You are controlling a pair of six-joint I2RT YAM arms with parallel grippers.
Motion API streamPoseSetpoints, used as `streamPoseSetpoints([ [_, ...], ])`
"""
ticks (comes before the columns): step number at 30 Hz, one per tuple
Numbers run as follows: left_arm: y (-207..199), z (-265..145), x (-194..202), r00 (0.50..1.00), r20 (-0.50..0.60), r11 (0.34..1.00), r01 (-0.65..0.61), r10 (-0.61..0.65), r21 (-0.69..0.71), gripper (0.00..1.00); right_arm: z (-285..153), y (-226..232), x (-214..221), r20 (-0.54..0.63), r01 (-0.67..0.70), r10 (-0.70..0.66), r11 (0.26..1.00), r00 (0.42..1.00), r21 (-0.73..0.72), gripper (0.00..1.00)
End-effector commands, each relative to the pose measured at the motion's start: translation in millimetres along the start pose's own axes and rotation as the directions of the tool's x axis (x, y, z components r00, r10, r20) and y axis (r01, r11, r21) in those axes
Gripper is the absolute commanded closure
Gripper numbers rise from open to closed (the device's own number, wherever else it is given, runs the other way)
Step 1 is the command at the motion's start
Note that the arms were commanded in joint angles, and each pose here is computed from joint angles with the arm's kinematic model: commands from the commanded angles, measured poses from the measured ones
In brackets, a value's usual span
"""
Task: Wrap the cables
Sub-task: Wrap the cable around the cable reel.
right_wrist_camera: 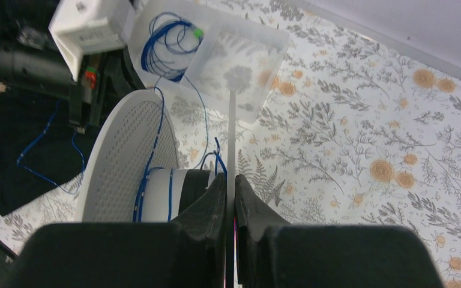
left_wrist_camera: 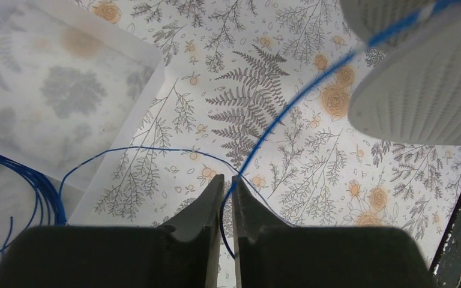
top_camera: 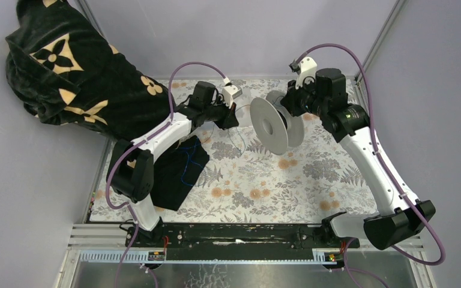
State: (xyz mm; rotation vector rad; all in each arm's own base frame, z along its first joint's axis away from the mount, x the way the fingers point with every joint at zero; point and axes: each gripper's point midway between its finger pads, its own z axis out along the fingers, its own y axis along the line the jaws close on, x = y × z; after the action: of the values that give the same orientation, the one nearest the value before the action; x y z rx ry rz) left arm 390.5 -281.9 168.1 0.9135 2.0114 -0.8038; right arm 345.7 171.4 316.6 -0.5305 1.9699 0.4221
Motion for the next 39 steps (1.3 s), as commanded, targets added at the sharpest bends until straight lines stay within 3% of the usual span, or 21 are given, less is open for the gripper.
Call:
streamPoseSetpoints([
  [1,-5,0,-9,0.998,0.071,0.999,-0.004,0.001,0.032,0.84,-19,-4,-60,0.158,-0.055,0.052,0.998,0.986,0.018,1.00],
  [9,-8,-2,-6,0.996,0.088,0.999,-0.010,0.006,0.037,0.84,-19,-13,-71,0.157,-0.120,0.111,0.992,0.981,0.048,1.00],
  [32,-20,-9,16,0.999,0.050,0.997,0.012,-0.015,0.072,0.59,-17,-34,-75,0.161,-0.122,0.103,0.986,0.982,0.113,1.00],
  [39,-22,-6,21,0.999,0.035,0.995,0.032,-0.036,0.093,0.63,-18,-37,-75,0.158,-0.113,0.093,0.986,0.983,0.126,1.00],
])
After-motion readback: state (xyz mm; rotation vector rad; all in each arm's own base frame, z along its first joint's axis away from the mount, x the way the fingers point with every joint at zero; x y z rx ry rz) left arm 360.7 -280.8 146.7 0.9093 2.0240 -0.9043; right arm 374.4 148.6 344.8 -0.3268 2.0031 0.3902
